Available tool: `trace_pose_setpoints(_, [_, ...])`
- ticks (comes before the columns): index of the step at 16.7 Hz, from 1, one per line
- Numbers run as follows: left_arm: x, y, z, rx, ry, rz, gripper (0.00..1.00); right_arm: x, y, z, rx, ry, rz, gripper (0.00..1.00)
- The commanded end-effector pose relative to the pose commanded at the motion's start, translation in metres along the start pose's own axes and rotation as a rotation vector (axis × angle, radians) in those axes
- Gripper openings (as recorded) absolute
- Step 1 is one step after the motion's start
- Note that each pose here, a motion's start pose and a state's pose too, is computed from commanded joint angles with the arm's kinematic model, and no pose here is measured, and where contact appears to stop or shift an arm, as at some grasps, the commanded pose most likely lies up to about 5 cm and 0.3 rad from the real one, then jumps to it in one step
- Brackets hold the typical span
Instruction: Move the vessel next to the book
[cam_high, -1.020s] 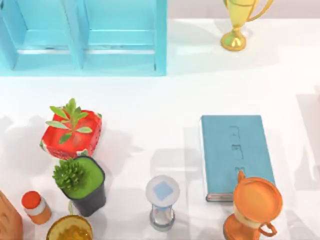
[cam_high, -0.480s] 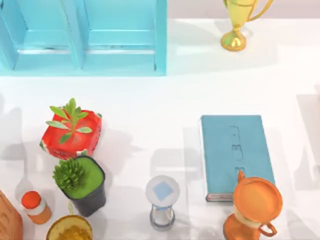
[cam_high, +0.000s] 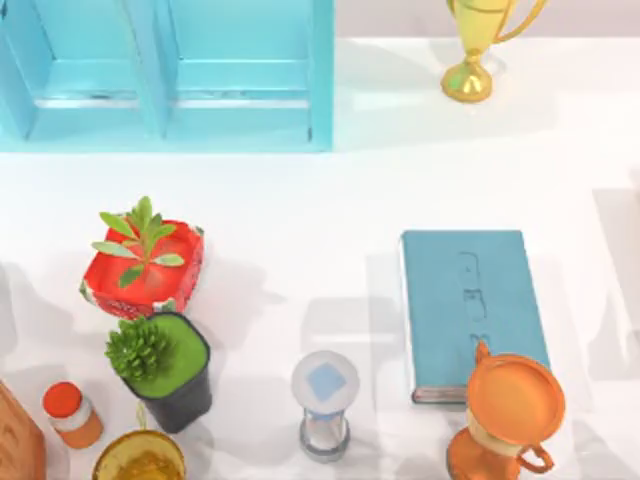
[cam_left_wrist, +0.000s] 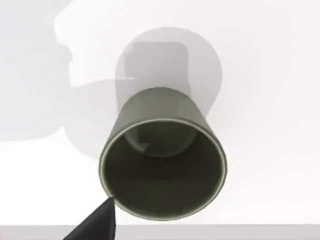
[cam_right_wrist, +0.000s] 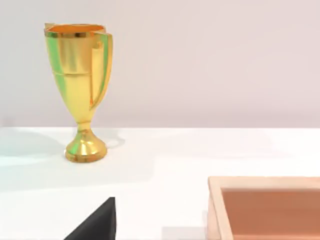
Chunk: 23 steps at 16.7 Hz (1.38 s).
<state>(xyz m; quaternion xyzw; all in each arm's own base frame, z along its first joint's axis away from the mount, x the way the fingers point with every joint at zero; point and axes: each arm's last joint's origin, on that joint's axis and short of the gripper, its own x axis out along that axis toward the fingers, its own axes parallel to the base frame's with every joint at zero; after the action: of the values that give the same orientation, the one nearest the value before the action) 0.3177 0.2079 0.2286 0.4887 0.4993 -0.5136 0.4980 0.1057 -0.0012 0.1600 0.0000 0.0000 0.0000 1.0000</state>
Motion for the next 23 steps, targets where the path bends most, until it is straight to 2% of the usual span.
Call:
trace_pose_setpoints(3, [-0.010,-0.001,-0.013,0.015,0.024,0.028,1.00,0.000,0.000,0.000,0.000,0.000,0.000,1.00])
trace_pose_setpoints(12, [-0.006,-0.010,-0.017,0.013,0.025,0.030,1.00,0.000,0.000,0.000,0.000,0.000,0.000,1.00])
trace_pose_setpoints(17, [0.039,-0.015,-0.026,0.015,0.025,0.029,1.00,0.000,0.000,0.000,0.000,0.000,0.000,1.00])
trace_pose_setpoints(20, [0.072,-0.007,-0.022,0.013,0.025,0.029,1.00,0.000,0.000,0.000,0.000,0.000,0.000,1.00])
trace_pose_setpoints(23, [0.089,0.001,-0.016,0.015,0.024,0.028,1.00,0.000,0.000,0.000,0.000,0.000,0.000,1.00])
